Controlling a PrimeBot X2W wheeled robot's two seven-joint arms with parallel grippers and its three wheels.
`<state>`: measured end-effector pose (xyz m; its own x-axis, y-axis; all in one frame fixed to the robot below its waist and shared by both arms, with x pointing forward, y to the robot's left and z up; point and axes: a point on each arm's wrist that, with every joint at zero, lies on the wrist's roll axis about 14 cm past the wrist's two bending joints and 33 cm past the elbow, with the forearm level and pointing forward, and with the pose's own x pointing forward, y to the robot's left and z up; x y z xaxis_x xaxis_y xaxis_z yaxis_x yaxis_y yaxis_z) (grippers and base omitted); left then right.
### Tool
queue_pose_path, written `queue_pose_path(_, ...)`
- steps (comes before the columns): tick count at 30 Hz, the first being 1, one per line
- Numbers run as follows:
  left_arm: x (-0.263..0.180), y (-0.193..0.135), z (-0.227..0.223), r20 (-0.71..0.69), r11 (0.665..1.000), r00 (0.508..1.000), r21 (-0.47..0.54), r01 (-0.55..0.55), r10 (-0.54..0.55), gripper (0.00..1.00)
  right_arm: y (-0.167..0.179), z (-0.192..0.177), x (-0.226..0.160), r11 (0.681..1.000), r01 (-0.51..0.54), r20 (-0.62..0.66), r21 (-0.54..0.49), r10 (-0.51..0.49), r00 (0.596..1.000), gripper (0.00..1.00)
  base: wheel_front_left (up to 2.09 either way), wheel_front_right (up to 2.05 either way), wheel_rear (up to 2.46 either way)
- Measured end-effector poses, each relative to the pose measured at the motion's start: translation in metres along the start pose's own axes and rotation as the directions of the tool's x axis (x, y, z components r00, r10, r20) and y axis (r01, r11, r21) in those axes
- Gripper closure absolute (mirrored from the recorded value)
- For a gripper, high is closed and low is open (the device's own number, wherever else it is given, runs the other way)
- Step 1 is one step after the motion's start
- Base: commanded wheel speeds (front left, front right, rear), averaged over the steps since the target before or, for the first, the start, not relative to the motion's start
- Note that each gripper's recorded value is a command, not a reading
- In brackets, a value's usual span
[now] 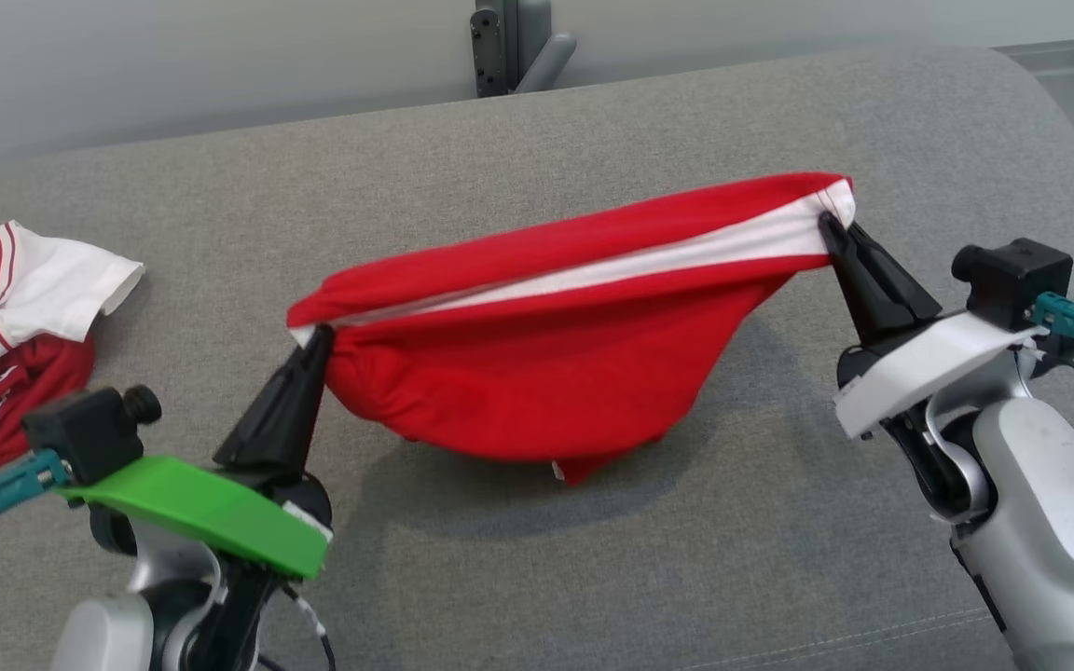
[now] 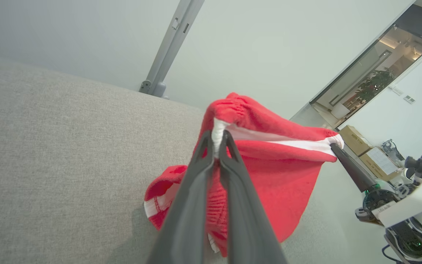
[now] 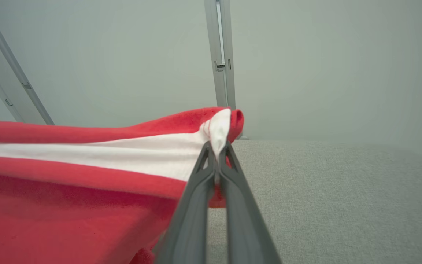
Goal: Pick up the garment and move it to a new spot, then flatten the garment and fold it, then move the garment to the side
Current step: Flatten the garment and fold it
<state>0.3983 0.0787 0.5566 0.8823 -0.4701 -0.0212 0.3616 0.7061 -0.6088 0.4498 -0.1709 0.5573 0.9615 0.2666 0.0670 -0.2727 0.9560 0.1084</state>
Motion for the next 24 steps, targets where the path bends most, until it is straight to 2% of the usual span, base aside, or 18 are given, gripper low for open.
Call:
queue_pose_path(4, 0.019, 0.0, 0.023, 0.066, 0.996, 0.998, 0.093, -0.008, 0.002, 1.0, 0.011, 0.031, 0.011, 1.0, -0.019, 0.104, -0.013, 0.02, 0.994, 1.0, 0.0, 0.0, 0.0)
queue_pose_path(6, 0.029, 0.003, 0.021, 0.075, 0.996, 0.997, 0.09, -0.006, -0.001, 1.0, 0.017, 0.029, 0.016, 0.999, -0.028, 0.117, -0.023, 0.031, 0.993, 1.0, 0.0, 0.0, 0.0)
queue_pose_path(10, 0.04, 0.019, -0.014, 0.035, 0.997, 0.999, 0.075, -0.024, 0.021, 1.0, 0.026, -0.018, 0.017, 0.996, -0.052, 0.02, -0.075, 0.054, 0.998, 1.0, 0.0, 0.0, 0.0)
queue_pose_path(11, 0.04, 0.029, -0.037, 0.003, 0.998, 0.999, 0.048, -0.048, 0.047, 1.0, 0.029, -0.048, 0.014, 0.996, -0.053, -0.052, -0.07, 0.05, 0.997, 1.0, 0.0, 0.0, 0.0)
queue_pose_path(15, 0.027, 0.048, -0.078, -0.054, 0.995, 0.993, -0.004, -0.104, 0.104, 1.0, 0.036, -0.098, -0.001, 0.999, -0.045, -0.176, -0.022, 0.041, 0.984, 1.0, 0.0, 0.0, 0.0)
queue_pose_path(18, 0.014, 0.054, -0.099, -0.077, 0.991, 0.989, -0.04, -0.131, 0.128, 1.0, 0.034, -0.104, -0.007, 1.0, -0.03, -0.18, -0.009, 0.028, 0.983, 1.0, 0.0, 0.0, 0.0)
queue_pose_path(23, -0.009, 0.063, -0.107, -0.067, 0.986, 0.986, -0.062, -0.156, 0.152, 1.0, 0.03, -0.105, -0.024, 0.999, -0.033, -0.171, -0.041, 0.025, 0.985, 1.0, 0.0, 0.0, 0.0)
queue_pose_path(24, -0.013, 0.064, -0.108, -0.067, 0.986, 0.986, -0.059, -0.158, 0.154, 1.0, 0.031, -0.104, -0.026, 0.998, -0.037, -0.168, -0.046, 0.029, 0.985, 0.96, 0.0, 0.0, 0.0)
